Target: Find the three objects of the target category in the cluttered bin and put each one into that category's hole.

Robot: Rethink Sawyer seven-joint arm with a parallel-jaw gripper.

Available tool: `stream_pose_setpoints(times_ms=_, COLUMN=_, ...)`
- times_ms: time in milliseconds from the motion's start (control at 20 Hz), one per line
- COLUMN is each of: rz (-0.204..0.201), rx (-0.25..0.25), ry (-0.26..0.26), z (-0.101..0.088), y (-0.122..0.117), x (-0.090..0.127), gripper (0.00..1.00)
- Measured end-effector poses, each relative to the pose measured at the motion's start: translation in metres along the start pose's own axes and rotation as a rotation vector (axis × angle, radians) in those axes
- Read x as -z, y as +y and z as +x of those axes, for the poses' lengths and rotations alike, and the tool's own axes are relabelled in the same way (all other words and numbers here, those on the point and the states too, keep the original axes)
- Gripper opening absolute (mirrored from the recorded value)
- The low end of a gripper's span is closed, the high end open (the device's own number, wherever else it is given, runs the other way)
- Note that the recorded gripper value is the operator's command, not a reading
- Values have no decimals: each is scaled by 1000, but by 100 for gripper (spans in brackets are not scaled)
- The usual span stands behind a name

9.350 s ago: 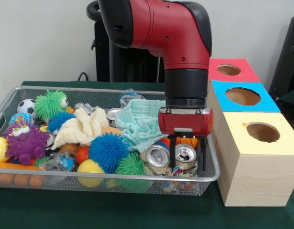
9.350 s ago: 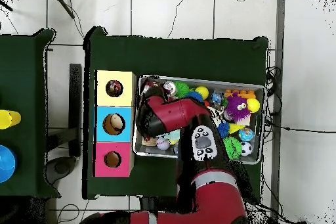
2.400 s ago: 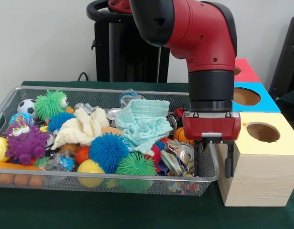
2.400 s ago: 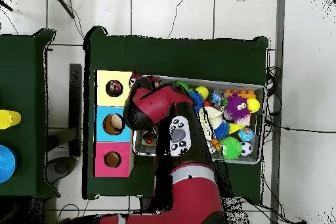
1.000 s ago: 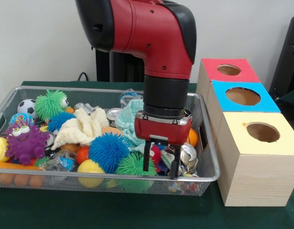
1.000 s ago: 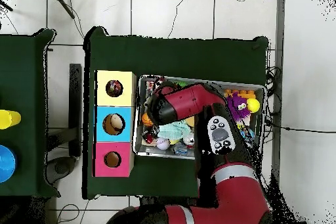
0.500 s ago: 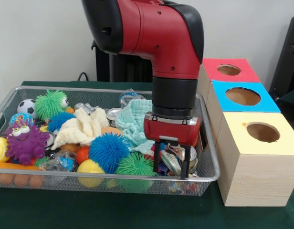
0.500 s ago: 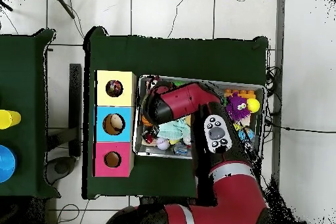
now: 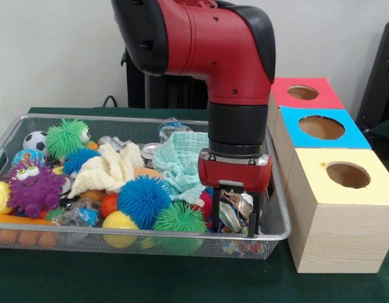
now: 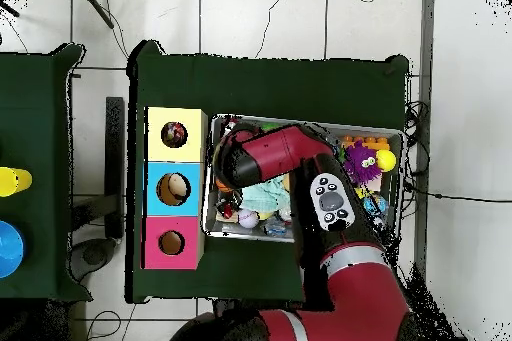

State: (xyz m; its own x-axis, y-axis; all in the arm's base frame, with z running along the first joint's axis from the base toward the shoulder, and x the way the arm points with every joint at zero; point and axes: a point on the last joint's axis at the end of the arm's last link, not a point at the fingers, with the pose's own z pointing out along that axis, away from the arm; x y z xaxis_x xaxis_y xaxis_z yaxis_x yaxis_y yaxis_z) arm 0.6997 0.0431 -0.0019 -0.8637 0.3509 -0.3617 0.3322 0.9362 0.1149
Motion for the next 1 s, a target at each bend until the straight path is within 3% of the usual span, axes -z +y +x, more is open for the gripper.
stream_pose_setpoints(times_ms=600, rz=-45, rx=-68, ry=55, z=3, y=-3, x=-2, gripper=100)
stream_pose_setpoints(times_ms=1000, rz=-55, rx=-84, ry=166, z=26, y=7, x=-10, gripper=100)
